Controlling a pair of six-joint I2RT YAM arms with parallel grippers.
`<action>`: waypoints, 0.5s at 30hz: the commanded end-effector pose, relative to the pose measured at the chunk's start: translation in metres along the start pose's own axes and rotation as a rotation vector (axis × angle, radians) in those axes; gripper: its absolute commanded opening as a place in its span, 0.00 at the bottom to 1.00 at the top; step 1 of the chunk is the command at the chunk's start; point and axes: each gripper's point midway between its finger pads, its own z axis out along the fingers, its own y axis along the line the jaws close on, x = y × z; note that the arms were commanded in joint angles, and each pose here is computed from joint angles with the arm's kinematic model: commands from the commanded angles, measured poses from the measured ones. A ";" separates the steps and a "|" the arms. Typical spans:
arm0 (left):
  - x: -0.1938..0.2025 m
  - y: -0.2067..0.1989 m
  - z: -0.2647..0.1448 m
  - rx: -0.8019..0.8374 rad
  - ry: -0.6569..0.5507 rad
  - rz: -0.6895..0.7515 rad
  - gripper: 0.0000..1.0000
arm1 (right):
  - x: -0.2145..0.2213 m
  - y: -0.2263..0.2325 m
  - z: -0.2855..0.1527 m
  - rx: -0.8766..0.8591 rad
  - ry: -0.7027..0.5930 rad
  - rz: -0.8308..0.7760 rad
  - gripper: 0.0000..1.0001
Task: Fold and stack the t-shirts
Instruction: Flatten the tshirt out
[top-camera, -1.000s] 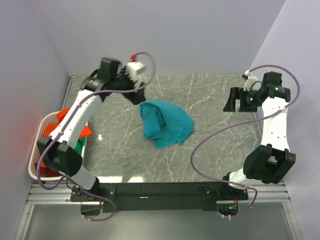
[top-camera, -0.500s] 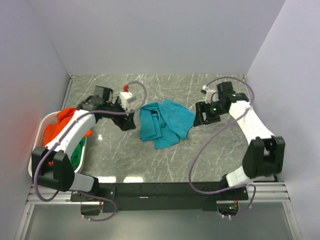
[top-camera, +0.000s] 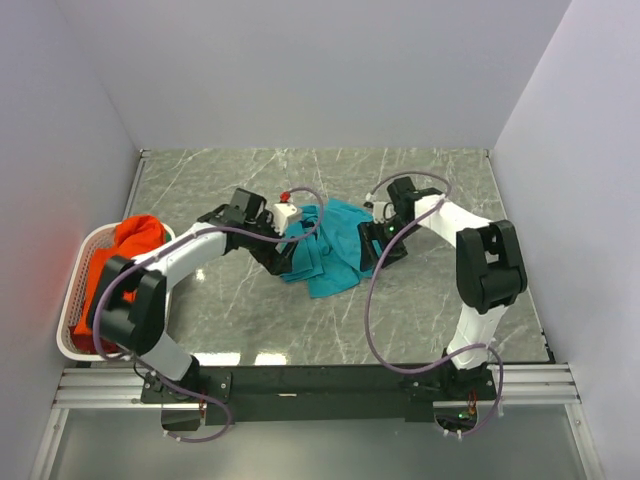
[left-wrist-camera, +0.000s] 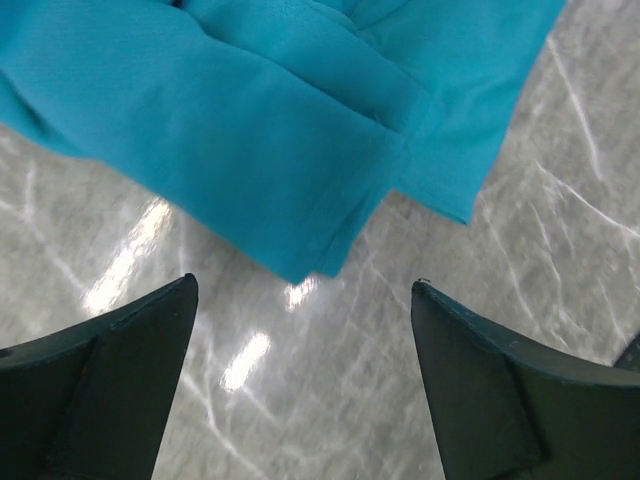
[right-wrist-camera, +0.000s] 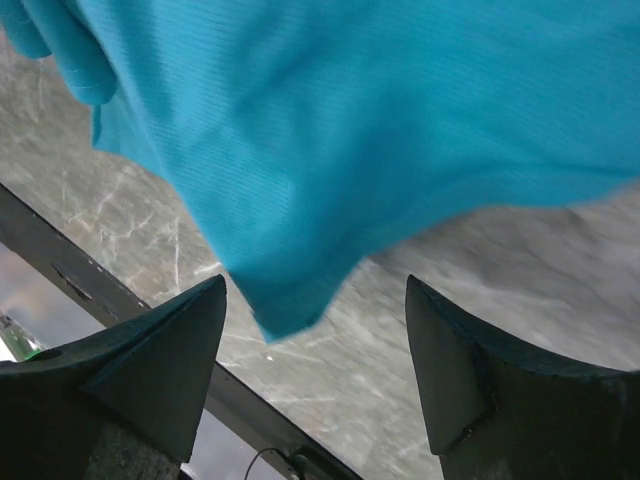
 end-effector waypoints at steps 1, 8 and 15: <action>-0.018 0.006 0.018 -0.047 -0.025 -0.003 0.91 | -0.016 0.021 0.009 -0.025 -0.027 -0.075 0.79; 0.001 0.019 0.050 -0.121 0.082 -0.038 0.78 | -0.019 0.007 0.028 0.042 -0.002 -0.067 0.51; 0.007 0.037 0.021 -0.162 0.137 -0.066 0.04 | -0.011 -0.007 0.004 0.132 -0.015 -0.069 0.00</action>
